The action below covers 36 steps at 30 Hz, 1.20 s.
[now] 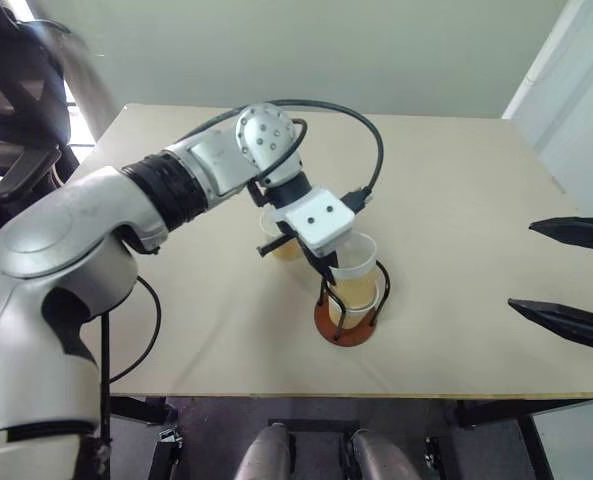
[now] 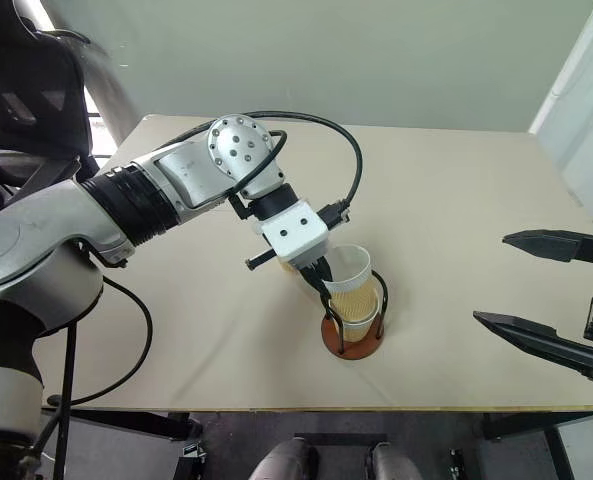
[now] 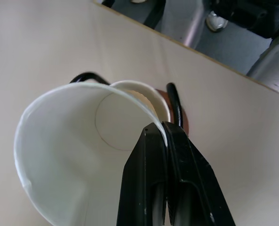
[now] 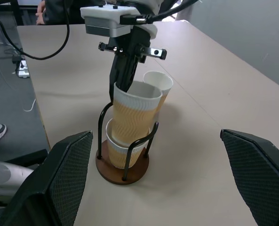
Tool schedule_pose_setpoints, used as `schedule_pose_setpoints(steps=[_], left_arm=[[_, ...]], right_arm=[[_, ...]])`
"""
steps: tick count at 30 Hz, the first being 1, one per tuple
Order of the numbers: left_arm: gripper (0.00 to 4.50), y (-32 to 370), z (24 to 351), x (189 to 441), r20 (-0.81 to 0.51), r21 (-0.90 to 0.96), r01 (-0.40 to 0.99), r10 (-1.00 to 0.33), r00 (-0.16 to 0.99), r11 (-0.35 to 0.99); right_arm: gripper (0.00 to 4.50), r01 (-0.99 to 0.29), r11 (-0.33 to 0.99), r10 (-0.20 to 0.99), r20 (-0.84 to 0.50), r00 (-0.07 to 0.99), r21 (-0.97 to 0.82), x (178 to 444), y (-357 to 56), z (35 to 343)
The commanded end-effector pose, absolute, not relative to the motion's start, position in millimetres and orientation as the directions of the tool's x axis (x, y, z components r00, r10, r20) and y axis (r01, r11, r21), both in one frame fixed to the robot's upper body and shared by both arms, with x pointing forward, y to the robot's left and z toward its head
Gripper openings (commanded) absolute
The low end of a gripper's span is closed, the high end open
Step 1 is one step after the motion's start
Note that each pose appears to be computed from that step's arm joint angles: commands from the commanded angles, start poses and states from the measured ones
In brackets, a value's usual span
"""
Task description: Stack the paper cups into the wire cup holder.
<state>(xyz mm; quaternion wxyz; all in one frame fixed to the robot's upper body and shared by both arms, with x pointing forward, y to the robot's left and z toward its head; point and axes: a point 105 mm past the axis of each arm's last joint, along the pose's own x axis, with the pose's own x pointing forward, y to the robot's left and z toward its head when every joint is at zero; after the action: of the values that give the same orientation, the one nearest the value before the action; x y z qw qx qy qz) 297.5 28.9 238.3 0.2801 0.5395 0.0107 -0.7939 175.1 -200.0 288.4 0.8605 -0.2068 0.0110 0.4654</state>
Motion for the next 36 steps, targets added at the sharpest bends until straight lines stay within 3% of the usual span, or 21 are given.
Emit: schedule_pose_setpoints(steps=[1, 8, 9, 12, 17, 22, 25, 26, 30, 32, 36], left_arm=[[0.04, 30, 250, 292, -0.880, 0.278, 0.400, -0.398, -0.258, -0.874], [0.04, 23, 249, 297, -0.875, 0.295, 0.401, -0.414, -0.251, -0.867], [0.21, 23, 249, 297, -0.871, 0.301, 0.398, -0.420, -0.255, -0.866], [0.91, 25, 249, 296, -0.870, 0.303, 0.398, -0.422, -0.255, -0.866], [2.71, 28, 250, 297, -0.869, 0.311, 0.398, -0.428, -0.250, -0.863], [4.49, 13, 280, 314, -0.757, 0.473, 0.480, -0.620, -0.208, -0.739], [4.49, 24, 299, 340, -0.662, 0.554, 0.603, -0.743, -0.100, -0.574], [4.49, 35, 302, 354, -0.634, 0.582, 0.648, -0.773, -0.017, -0.492], [4.49, 103, 291, 383, -0.658, 0.525, 0.807, -0.730, 0.185, -0.269], [4.49, 131, 279, 385, -0.687, 0.474, 0.854, -0.697, 0.207, -0.214], [4.49, 145, 273, 384, -0.660, 0.436, 0.889, -0.721, 0.211, -0.139]], right_arm=[[4.50, -0.786, 0.485, 0.789, -0.195, 0.582, -0.385, 174, -200, 294], [4.50, -0.781, 0.486, 0.786, -0.196, 0.587, -0.392, 174, -201, 295], [4.50, -0.781, 0.485, 0.785, -0.197, 0.587, -0.392, 174, -201, 295], [4.50, -0.782, 0.482, 0.783, -0.206, 0.587, -0.396, 175, -202, 295], [4.50, -0.784, 0.476, 0.788, -0.203, 0.582, -0.399, 177, -202, 295], [4.50, -0.787, 0.470, 0.791, -0.205, 0.577, -0.400, 180, -204, 296], [4.50, -0.793, 0.458, 0.797, -0.210, 0.567, -0.402, 184, -204, 296], [4.50, -0.794, 0.455, 0.799, -0.210, 0.564, -0.403, 185, -205, 297], [4.50, -0.798, 0.445, 0.803, -0.213, 0.556, -0.406, 191, -207, 295], [4.50, -0.801, 0.438, 0.807, -0.215, 0.551, -0.407, 193, -207, 295], [4.50, -0.809, 0.421, 0.814, -0.222, 0.536, -0.409, 199, -208, 294]])
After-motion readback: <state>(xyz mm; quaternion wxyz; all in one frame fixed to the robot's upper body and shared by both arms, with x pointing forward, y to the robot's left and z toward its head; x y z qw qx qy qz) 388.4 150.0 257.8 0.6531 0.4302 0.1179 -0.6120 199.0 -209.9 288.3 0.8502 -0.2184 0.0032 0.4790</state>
